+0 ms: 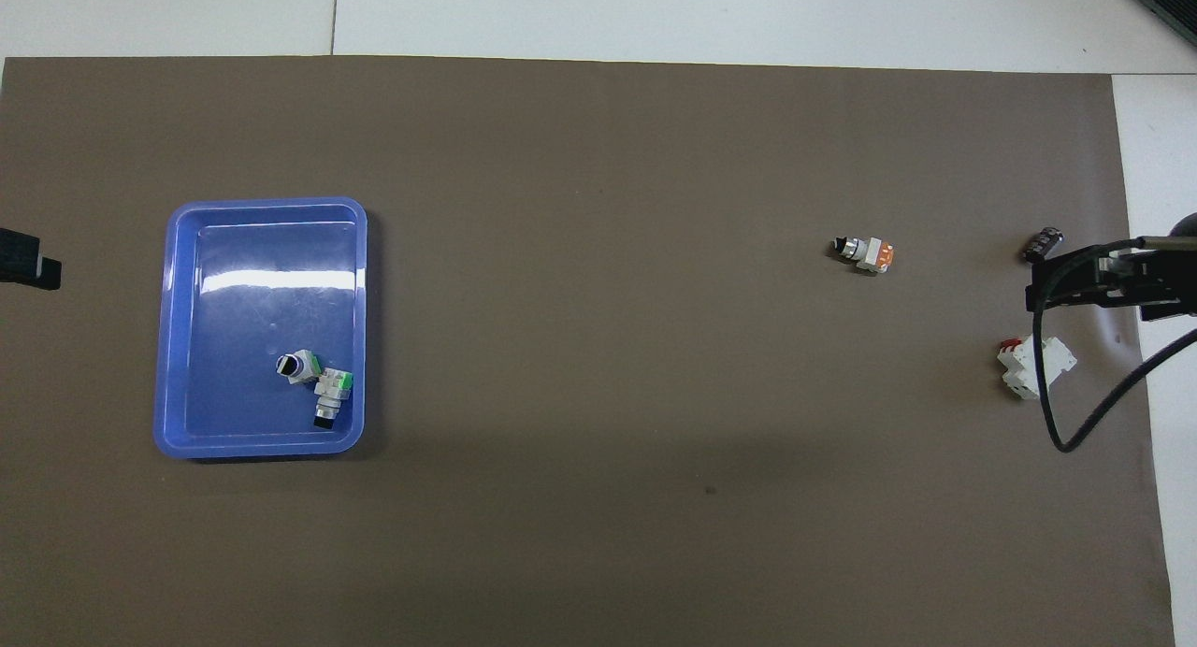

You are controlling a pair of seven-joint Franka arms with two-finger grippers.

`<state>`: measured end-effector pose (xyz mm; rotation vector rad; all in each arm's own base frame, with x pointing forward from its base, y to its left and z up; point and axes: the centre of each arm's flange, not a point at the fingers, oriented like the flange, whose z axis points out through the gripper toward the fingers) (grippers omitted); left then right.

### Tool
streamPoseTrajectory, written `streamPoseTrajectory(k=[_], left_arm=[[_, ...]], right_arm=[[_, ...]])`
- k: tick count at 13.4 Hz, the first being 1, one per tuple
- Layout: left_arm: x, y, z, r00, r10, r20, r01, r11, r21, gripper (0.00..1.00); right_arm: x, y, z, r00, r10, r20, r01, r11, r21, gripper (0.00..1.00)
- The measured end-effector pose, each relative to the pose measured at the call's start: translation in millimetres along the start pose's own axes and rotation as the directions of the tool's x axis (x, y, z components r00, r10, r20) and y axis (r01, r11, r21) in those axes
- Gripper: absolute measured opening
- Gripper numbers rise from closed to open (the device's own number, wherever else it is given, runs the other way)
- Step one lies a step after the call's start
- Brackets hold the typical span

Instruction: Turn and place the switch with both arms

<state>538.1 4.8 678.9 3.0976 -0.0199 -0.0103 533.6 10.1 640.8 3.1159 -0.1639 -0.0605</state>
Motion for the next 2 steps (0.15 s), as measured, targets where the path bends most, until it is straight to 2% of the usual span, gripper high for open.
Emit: streamPoseTrajectory(k=[2], left_arm=[[-0.1,0.9,0.1,1.000,0.000,0.001,0.000,1.000,0.000,1.00]], right_arm=[[0.0,0.0,0.0,1.000,0.000,0.000,0.000,1.000,0.000,1.00]])
